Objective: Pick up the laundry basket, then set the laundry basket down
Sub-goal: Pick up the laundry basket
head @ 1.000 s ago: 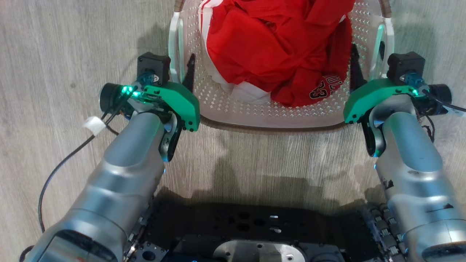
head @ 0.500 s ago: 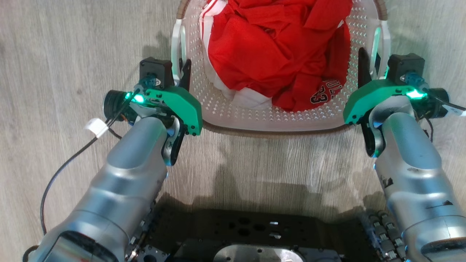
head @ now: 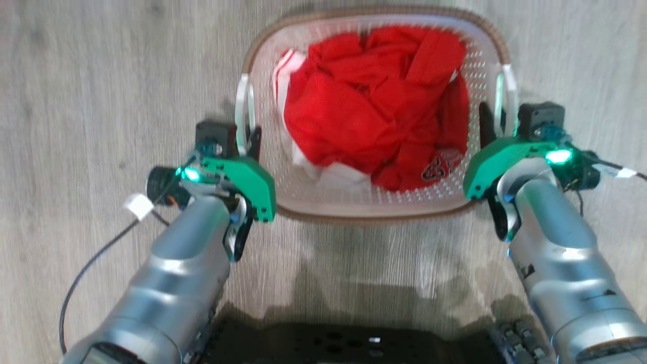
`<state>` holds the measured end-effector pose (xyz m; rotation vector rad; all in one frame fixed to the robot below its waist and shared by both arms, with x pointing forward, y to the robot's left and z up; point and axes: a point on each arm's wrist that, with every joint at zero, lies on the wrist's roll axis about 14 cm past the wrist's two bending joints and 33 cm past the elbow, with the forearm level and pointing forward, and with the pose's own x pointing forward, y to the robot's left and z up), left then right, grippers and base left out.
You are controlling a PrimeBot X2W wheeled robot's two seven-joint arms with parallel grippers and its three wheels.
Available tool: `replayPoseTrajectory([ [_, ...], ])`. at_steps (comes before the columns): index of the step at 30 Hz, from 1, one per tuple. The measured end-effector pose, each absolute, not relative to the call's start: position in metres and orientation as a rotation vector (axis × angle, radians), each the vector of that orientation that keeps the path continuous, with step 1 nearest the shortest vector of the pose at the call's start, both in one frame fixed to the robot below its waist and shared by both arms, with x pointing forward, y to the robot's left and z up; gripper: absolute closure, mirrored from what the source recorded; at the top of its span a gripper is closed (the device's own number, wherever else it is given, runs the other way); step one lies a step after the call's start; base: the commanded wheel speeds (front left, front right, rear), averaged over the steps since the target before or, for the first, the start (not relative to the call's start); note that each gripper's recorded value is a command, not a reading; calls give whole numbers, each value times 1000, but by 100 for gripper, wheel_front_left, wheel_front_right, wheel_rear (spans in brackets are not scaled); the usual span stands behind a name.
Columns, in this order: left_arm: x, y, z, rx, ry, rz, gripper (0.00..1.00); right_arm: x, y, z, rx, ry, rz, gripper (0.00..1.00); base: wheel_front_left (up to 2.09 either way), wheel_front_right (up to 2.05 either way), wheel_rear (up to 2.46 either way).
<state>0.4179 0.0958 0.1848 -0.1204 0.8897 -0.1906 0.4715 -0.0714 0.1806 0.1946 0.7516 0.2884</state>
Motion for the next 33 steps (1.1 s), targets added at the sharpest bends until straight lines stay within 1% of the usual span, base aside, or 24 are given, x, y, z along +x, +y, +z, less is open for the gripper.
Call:
replayPoseTrajectory([
  [12, 380, 95, 225, -134, 891, -182, 100, 436, -71, 229, 205, 774, 296, 100, 0, 0, 0],
  [25, 323, 88, 255, -119, 915, -225, 100, 370, -73, 265, 199, 854, 319, 100, 0, 0, 0],
  [33, 305, 85, 269, -112, 911, -244, 100, 350, -73, 284, 196, 859, 330, 100, 0, 0, 0],
])
